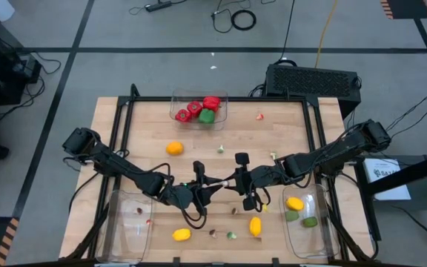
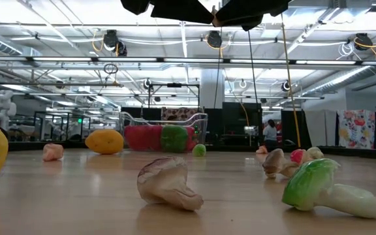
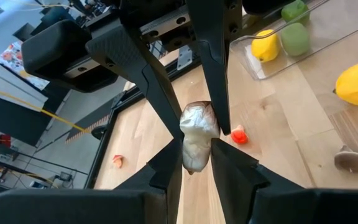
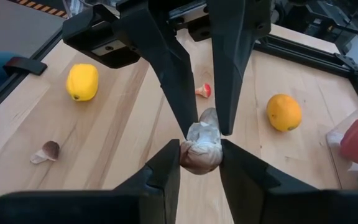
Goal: Sort produce into baskets
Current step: Put the brown mushroom into the bottom left transparent bin, then put the yellow lemon into the bottom right transparent bin
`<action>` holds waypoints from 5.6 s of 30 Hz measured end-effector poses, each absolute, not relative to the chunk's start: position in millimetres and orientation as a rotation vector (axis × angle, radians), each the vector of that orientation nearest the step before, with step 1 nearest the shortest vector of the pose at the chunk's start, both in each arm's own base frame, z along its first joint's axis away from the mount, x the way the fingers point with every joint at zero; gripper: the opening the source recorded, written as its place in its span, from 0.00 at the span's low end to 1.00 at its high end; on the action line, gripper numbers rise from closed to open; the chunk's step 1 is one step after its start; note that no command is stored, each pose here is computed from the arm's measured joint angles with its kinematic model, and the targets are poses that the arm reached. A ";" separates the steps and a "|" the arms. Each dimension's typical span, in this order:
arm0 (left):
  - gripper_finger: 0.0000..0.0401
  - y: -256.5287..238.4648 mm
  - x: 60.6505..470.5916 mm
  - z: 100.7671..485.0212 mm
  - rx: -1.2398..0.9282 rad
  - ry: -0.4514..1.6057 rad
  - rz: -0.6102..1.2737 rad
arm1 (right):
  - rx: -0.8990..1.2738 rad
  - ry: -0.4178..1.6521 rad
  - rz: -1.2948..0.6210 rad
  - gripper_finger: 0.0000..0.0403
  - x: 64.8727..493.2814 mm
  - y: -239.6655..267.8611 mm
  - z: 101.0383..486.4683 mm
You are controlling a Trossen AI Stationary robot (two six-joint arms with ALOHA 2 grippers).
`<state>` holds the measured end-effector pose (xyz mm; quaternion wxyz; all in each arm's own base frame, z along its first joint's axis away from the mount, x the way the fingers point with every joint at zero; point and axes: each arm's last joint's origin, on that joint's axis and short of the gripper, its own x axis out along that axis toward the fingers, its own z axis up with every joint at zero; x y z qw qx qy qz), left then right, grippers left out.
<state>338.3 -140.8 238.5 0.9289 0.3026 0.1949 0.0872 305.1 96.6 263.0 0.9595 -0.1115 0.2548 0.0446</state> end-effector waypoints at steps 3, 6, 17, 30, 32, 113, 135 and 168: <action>0.23 -140.8 338.3 238.5 0.620 0.400 0.178 | -0.220 0.517 0.089 0.25 305.1 96.6 263.0; 0.23 -140.8 338.3 238.5 0.620 0.400 0.178 | -0.219 0.517 0.088 0.25 305.2 96.5 263.0; 0.22 -140.8 338.2 238.4 0.623 0.401 0.178 | -0.214 0.517 0.083 0.27 305.2 96.5 262.9; 0.22 -140.8 337.3 236.5 0.639 0.420 0.172 | -0.158 0.585 0.044 0.65 301.9 95.0 257.4; 0.22 -142.8 335.7 237.8 0.642 0.417 0.169 | -0.164 0.609 0.014 0.68 300.5 93.5 255.3; 0.22 -137.7 220.0 279.4 0.431 0.714 0.247 | 0.035 0.647 0.154 0.80 416.4 205.9 185.6; 0.22 -141.1 214.9 282.3 0.425 0.700 0.231 | 0.017 0.693 0.231 0.77 483.7 228.4 120.6; 0.22 -140.5 214.2 281.8 0.430 0.707 0.234 | -0.074 0.945 0.231 0.43 414.3 199.0 254.8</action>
